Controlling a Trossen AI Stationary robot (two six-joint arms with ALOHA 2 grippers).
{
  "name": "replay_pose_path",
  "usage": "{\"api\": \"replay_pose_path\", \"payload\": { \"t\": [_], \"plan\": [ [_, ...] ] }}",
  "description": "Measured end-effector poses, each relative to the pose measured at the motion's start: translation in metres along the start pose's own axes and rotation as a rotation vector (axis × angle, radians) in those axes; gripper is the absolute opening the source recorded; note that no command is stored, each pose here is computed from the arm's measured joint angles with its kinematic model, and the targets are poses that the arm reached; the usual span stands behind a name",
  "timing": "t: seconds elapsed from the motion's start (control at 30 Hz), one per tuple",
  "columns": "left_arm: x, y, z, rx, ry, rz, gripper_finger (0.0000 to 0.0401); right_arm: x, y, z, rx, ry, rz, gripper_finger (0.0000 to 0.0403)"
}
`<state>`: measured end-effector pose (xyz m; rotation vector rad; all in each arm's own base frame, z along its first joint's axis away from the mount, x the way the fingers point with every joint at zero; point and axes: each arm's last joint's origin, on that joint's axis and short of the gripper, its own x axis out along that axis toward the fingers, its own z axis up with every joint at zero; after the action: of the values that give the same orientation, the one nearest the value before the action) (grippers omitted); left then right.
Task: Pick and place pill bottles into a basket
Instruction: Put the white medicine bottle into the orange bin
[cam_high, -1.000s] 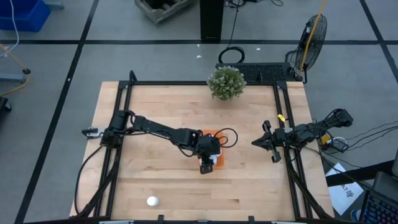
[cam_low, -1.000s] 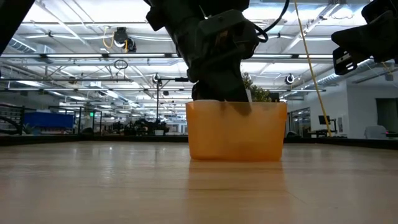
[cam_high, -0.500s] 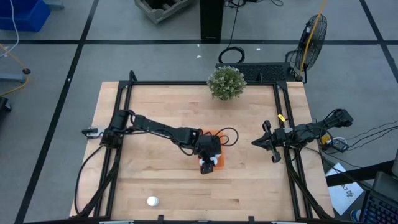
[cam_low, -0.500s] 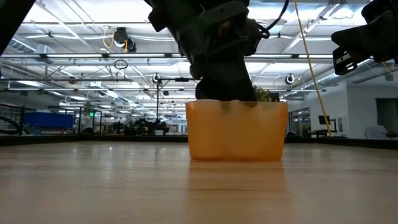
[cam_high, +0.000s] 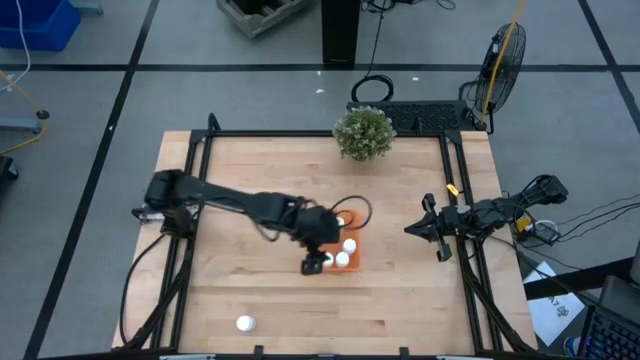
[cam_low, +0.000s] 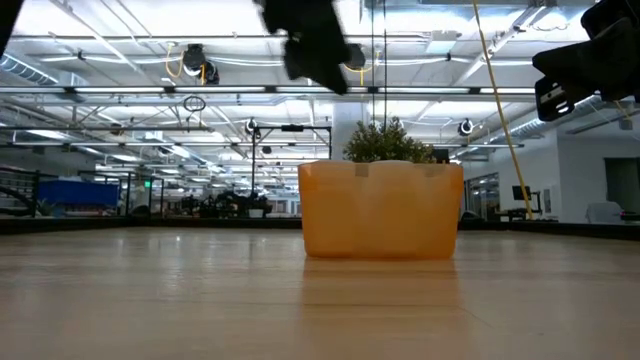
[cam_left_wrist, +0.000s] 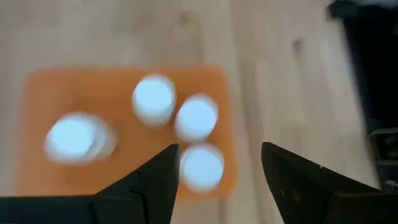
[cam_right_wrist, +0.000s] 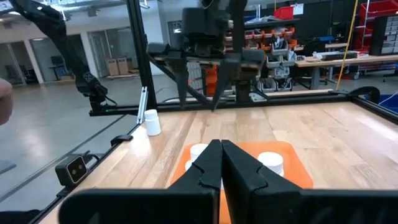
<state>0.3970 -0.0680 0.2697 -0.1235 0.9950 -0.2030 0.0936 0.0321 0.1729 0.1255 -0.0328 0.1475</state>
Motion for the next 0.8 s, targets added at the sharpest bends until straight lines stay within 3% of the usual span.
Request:
{"api": "replay_pose_path", "payload": {
  "t": [0.13, 0.33, 0.47, 0.6, 0.8],
  "plan": [
    [-0.028, -0.035, -0.026, -0.047, -0.012, 0.099, 0.023, 0.0, 0.0, 0.0, -0.001, 0.003, 0.0, 0.0],
    [-0.06, -0.101, -0.088, -0.081, -0.188, 0.206, 0.023, 0.0, 0.0, 0.0, -0.002, 0.005, -0.001, 0.0],
    [-0.06, -0.137, -0.131, -0.119, -0.311, 0.144, 0.023, 0.0, 0.0, 0.0, -0.002, 0.005, 0.0, 0.0],
    [-0.046, -0.162, -0.175, -0.149, -0.329, 0.061, 0.023, 0.0, 0.0, 0.0, -0.001, 0.005, -0.001, 0.0],
    [-0.03, -0.18, -0.226, -0.197, -0.373, -0.049, 0.023, 0.0, 0.0, 0.0, -0.002, 0.005, -0.001, 0.0]
  ]
}}
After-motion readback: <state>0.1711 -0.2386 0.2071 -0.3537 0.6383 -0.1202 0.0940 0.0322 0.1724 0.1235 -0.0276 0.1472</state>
